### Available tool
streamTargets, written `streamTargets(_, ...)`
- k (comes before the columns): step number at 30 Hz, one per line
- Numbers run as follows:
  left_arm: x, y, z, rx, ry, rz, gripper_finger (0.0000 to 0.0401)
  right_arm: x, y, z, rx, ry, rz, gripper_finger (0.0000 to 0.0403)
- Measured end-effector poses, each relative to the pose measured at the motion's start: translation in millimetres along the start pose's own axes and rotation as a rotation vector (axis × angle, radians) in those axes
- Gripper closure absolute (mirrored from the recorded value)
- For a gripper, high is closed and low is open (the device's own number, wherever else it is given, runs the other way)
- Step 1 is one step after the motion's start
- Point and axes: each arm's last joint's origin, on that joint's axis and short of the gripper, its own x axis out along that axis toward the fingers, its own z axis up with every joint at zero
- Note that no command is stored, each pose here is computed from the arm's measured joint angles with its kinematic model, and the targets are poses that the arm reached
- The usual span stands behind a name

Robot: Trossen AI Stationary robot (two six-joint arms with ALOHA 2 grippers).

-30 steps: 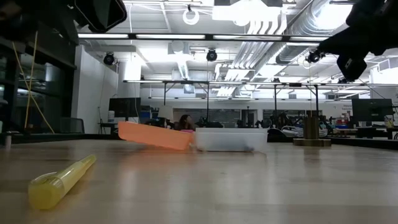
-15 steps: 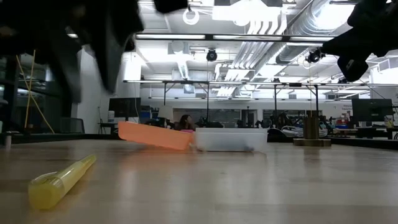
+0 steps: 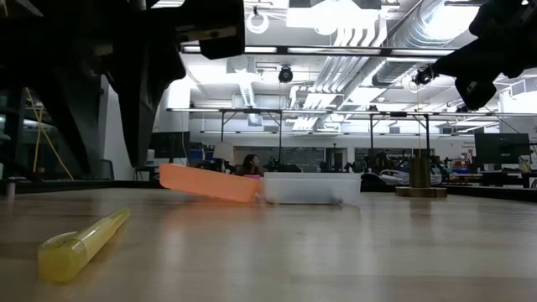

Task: Pick & place school supplies into a supply box
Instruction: Put the yellow pen into the supply box

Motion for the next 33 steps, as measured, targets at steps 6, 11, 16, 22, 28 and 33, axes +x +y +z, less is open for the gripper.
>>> streamTargets(6, 2.1, 1.4, 1.2, -0.016, -0.02, 0.014, 0.0256, 0.0, -0.3, -0.7, -0.003, 0.007, -0.001, 0.04)
streamTargets(11, 14.4, 2.0, 1.6, -0.028, -0.035, 0.034, 0.0256, 0.0, -0.3, -0.7, -0.003, 0.007, -0.001, 0.04)
streamTargets(16, 30.4, -0.7, 7.1, -0.049, -0.042, 0.06, 0.0256, 0.0, -0.3, -0.6, -0.003, 0.007, -0.001, 0.04)
streamTargets(22, 39.8, -3.3, 10.5, -0.053, -0.019, 0.088, 0.0256, 0.0, -0.2, -0.6, 0.0, 0.007, 0.0, 0.04)
streamTargets(28, 40.5, -2.4, 10.8, -0.053, -0.017, 0.102, 0.0256, 0.0, -0.4, -0.9, -0.004, 0.01, -0.002, 0.04)
streamTargets(33, 41.0, -1.8, 11.1, -0.056, -0.02, 0.108, 0.0261, 0.0, -0.6, -1.2, -0.005, 0.012, -0.004, 0.04)
